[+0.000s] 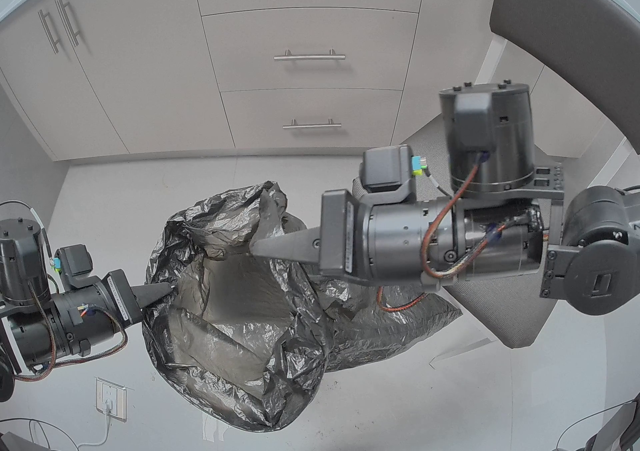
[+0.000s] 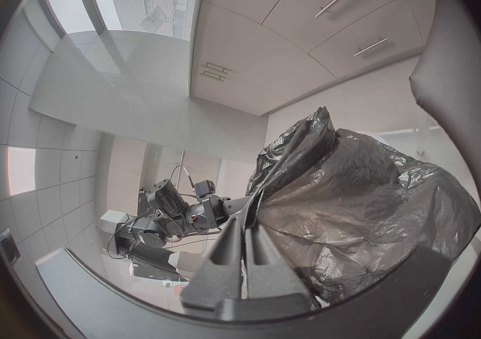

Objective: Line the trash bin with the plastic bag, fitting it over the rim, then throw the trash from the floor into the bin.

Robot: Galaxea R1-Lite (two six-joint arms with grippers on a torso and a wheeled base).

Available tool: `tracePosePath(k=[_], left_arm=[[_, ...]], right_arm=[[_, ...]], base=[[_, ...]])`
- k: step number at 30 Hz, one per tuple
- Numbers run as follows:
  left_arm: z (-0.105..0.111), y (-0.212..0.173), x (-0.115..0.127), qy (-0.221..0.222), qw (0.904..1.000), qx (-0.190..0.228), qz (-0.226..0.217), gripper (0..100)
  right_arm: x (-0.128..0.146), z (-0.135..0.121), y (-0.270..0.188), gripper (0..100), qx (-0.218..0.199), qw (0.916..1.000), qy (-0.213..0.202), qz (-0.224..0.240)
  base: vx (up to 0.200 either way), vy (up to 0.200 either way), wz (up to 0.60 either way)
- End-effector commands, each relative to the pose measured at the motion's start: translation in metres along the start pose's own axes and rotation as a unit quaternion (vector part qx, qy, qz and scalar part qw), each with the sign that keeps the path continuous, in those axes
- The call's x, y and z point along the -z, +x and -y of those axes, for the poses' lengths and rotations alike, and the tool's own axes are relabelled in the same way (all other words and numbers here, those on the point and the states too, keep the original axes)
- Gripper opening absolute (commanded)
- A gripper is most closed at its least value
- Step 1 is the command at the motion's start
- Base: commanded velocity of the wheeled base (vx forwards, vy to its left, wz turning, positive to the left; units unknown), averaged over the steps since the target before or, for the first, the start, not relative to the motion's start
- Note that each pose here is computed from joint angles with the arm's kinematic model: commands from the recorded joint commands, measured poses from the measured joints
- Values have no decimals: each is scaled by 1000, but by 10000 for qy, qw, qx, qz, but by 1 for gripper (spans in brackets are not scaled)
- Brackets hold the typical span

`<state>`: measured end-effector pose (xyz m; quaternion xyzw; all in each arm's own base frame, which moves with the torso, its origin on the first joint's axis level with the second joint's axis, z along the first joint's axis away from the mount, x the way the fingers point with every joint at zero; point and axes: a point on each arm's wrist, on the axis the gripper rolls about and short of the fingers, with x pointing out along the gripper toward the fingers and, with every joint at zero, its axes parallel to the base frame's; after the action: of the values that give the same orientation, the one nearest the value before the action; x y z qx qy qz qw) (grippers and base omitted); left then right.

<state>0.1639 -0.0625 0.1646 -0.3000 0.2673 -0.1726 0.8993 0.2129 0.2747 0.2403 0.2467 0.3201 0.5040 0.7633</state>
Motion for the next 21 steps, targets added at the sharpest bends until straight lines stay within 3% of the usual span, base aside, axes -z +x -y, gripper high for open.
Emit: tracePosePath(k=[1,12,19,21], left_arm=[[-11,9,0,-88,9996,-257,-73,0],[-20,10,-1,-202,9985,-505,-48,0],[-29,15,-6,-141,9975,-690,-6,0],[-30,19,-7,-15,9972,-747,-47,0]], right_arm=[[0,6,22,0,118,9997,56,-210],[11,-15,41,0,-2,9983,-12,-588],[14,2,60,0,163,9972,-216,-694],[17,8,66,0,241,9959,-476,-725]], base=[[0,0,0],[0,0,0],[0,0,0],[0,0,0]])
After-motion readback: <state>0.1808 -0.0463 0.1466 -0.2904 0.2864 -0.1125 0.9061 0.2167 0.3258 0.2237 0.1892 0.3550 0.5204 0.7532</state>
